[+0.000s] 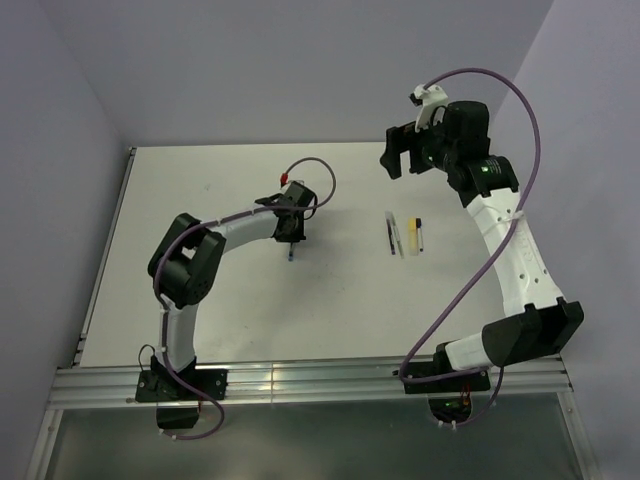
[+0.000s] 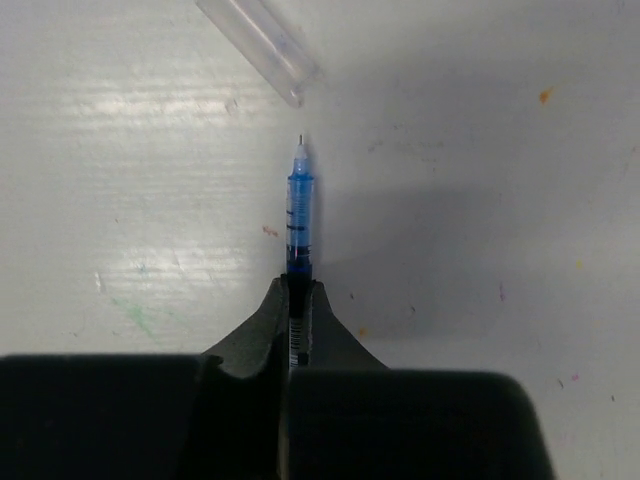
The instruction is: Insert the pens into the pen caps
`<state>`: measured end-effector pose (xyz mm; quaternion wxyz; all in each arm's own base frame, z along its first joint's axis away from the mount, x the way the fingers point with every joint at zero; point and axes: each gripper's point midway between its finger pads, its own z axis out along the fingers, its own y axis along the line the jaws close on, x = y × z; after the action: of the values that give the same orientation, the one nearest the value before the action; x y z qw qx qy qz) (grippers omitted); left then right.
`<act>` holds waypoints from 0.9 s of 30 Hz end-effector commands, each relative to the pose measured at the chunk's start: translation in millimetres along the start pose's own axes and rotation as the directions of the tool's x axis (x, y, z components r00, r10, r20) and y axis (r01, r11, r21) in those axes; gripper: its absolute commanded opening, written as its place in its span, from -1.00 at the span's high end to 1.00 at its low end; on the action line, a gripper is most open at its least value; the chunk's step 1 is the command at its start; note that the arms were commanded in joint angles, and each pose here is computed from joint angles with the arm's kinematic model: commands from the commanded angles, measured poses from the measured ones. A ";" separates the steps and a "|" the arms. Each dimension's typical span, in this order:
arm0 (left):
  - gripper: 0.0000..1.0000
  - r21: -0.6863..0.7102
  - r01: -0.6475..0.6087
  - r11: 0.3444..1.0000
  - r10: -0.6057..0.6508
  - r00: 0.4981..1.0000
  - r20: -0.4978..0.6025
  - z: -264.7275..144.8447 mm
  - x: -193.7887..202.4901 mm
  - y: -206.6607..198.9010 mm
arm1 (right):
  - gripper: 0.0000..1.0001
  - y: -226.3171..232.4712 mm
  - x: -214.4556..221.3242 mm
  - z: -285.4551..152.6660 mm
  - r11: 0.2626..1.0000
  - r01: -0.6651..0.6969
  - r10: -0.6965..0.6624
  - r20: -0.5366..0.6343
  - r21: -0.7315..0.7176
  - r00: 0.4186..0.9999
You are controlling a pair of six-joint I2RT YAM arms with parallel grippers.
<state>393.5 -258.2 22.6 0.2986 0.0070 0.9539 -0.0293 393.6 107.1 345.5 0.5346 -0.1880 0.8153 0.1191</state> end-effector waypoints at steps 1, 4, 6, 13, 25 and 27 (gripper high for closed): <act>1.00 0.112 -0.043 0.993 0.057 0.990 -0.127 -30.0 29.9 -12.2 | -0.99 16.8 28.5 16.4 0.992 -0.064 0.056 -0.082 -0.109 0.995; 0.99 0.278 -0.008 0.960 -0.004 0.999 0.041 -87.3 -29.5 -39.8 | -1.00 45.3 49.6 16.7 0.958 -0.127 0.094 -0.137 -0.257 0.986; 1.00 0.381 -0.001 0.925 -0.068 0.983 0.169 -119.1 -70.2 -53.2 | -0.99 63.4 62.1 17.4 0.919 -0.196 0.141 -0.181 -0.342 0.973; 1.00 0.616 -0.049 0.786 -0.284 0.857 0.431 -240.1 -160.2 -59.2 | -1.00 114.5 39.3 -0.1 0.725 -0.282 0.242 -0.151 -0.629 0.958; 1.00 0.874 -0.099 0.475 -0.471 0.811 0.348 -319.7 -196.8 -88.7 | -0.84 152.8 -14.7 -8.1 0.441 -0.353 0.508 -0.094 -0.825 0.856; 0.99 0.882 -0.093 0.462 -0.477 0.812 0.336 -318.3 -193.2 -88.9 | -0.82 158.2 -16.5 -11.2 0.435 -0.335 0.495 -0.089 -0.836 0.864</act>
<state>382.8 -319.2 375.0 0.5100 0.0199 0.7065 -0.4902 338.4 238.6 319.6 0.3655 -0.1432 0.6887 0.6096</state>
